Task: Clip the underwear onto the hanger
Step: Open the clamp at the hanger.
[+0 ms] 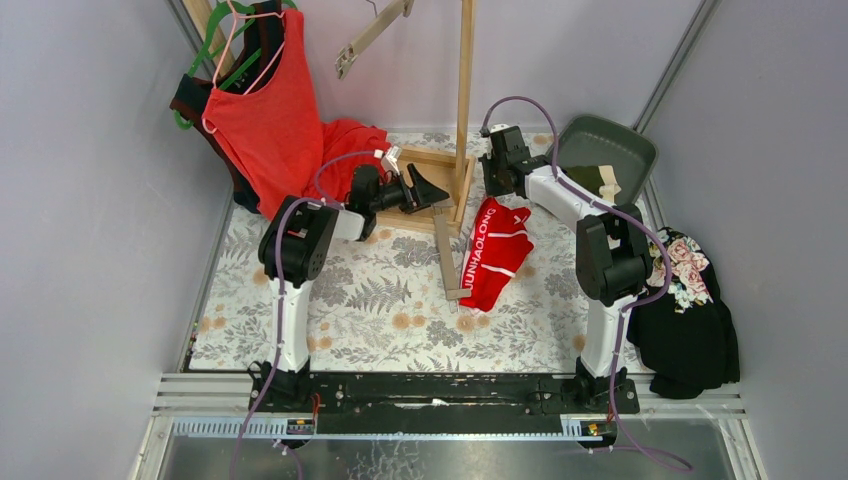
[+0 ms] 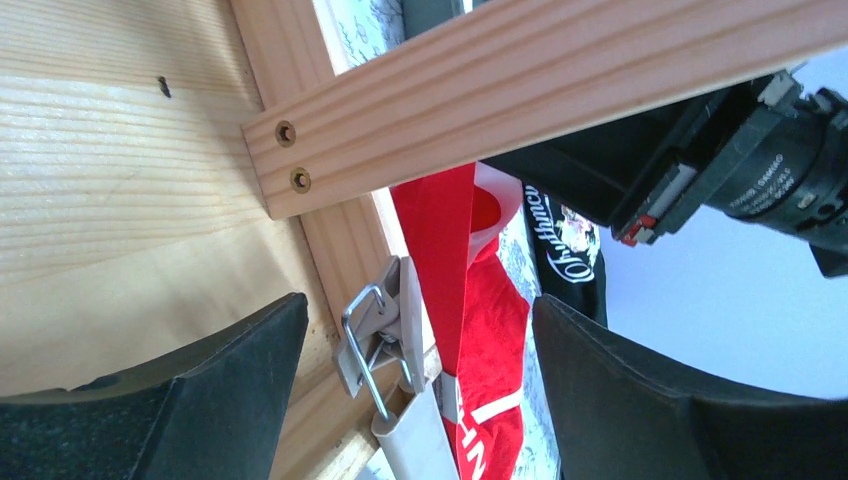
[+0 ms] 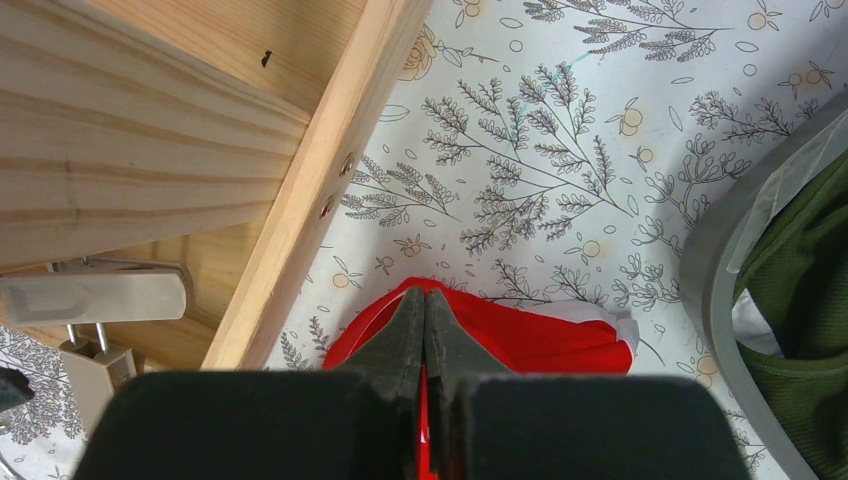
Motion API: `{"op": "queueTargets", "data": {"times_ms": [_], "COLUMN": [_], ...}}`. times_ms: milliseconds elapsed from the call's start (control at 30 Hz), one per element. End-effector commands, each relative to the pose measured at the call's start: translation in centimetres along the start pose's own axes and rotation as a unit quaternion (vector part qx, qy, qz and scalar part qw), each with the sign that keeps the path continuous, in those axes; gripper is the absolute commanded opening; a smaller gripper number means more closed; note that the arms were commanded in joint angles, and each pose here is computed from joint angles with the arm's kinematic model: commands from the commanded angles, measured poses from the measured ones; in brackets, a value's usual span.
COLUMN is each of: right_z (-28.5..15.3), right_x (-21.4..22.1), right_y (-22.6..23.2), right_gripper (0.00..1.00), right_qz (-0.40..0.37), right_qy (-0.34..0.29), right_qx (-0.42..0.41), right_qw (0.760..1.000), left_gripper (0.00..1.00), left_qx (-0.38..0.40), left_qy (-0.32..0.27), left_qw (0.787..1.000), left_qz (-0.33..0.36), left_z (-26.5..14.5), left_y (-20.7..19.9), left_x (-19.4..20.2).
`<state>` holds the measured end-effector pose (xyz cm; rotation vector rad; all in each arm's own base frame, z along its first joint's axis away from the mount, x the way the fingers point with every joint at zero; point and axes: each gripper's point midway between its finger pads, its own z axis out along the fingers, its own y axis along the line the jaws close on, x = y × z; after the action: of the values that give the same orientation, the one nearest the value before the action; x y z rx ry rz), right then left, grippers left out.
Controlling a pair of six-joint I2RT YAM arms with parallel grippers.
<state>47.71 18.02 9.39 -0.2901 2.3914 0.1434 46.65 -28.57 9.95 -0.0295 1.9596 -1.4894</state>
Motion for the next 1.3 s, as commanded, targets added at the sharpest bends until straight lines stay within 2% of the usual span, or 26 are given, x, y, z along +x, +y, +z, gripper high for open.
{"op": "queueTargets", "data": {"times_ms": [0,367,467,500,533,600,633,967,1267], "right_z": [-0.2,-0.2,-0.3,-0.3,-0.3,-0.2,-0.2,-0.3,-3.2], "right_x": [-1.5,-1.4,-1.4,-1.5,-1.4,-1.3,-1.3,-1.4,-3.4], "right_y": [-0.5,-0.6,-0.6,-0.6,-0.7,-0.6,-0.6,-0.6,-0.1], "right_gripper": [0.00,0.00,0.00,0.00,0.00,0.00,0.00,0.00,0.00], "right_qz": [0.007,0.008,0.008,0.008,0.008,0.008,0.007,0.008,-0.002], "right_qy": [-0.019,-0.019,-0.020,-0.020,-0.019,-0.018,-0.017,-0.019,-0.044], "right_qx": [0.004,0.003,0.003,0.003,0.004,0.003,0.003,0.003,-0.010], "right_qw": [1.000,1.000,1.000,1.000,1.000,1.000,1.000,1.000,0.999], "left_gripper": [0.79,0.62,0.53,0.48,0.37,0.07,0.01,0.00,0.00], "left_qx": [0.037,0.052,0.051,0.052,0.052,0.051,0.050,0.059,0.098], "left_qy": [0.014,0.014,0.017,0.018,0.018,0.020,0.020,0.009,0.001], "left_qw": [0.999,0.999,0.999,0.999,0.998,0.998,0.999,0.998,0.995], "left_qz": [0.015,0.001,-0.001,-0.001,-0.002,-0.005,-0.005,0.000,0.027], "left_z": [-0.4,-1.1,-1.0,-0.9,-0.9,-0.7,-0.6,-0.2,-1.4], "left_y": [-0.5,0.1,0.4,0.4,0.5,0.7,0.7,-0.2,-4.0], "left_x": [1.0,2.1,2.3,2.2,2.2,2.2,2.1,0.7,-0.6]}}
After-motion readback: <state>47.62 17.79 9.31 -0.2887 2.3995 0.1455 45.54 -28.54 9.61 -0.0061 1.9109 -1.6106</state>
